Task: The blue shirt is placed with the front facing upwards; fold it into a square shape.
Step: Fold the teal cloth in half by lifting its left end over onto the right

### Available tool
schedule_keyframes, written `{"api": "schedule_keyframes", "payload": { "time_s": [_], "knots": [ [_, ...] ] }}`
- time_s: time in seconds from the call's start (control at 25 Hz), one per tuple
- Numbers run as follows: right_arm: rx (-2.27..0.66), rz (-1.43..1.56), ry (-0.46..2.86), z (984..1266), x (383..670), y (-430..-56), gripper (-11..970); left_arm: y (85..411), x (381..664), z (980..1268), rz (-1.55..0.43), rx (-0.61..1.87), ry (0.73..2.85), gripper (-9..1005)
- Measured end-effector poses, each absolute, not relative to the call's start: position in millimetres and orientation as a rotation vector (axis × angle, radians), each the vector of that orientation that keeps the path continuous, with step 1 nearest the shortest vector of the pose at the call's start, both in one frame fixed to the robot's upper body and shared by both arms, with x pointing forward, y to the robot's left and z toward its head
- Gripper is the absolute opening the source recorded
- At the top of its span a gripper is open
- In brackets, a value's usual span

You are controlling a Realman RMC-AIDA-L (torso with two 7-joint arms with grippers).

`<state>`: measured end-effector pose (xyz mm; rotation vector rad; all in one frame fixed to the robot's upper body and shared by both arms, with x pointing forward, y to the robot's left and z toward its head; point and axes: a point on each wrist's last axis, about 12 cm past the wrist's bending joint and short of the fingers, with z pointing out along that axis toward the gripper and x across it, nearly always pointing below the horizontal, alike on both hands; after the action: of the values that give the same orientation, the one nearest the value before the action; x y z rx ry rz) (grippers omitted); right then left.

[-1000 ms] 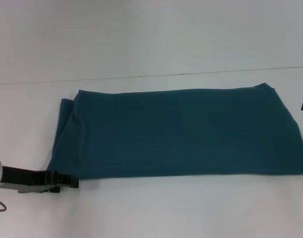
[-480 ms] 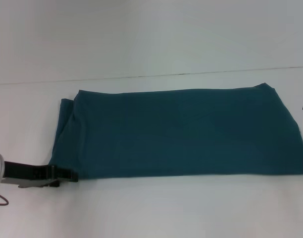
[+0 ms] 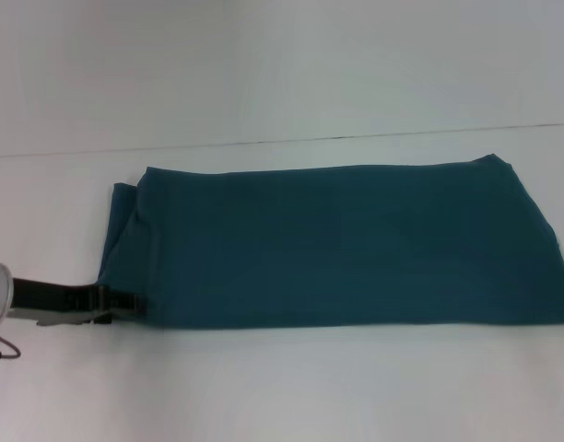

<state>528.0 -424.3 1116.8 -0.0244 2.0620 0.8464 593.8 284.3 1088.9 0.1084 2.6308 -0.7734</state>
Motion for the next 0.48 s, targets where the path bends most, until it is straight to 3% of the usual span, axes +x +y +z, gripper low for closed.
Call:
{"api": "schedule_keyframes", "payload": {
  "time_s": [0.48],
  "knots": [
    [-0.017, 0.845, 2.061, 1116.9, 528.1, -424.9, 924, 274.4, 606.1, 1097.3, -0.746, 0.148, 2.588, 631]
  ]
}}
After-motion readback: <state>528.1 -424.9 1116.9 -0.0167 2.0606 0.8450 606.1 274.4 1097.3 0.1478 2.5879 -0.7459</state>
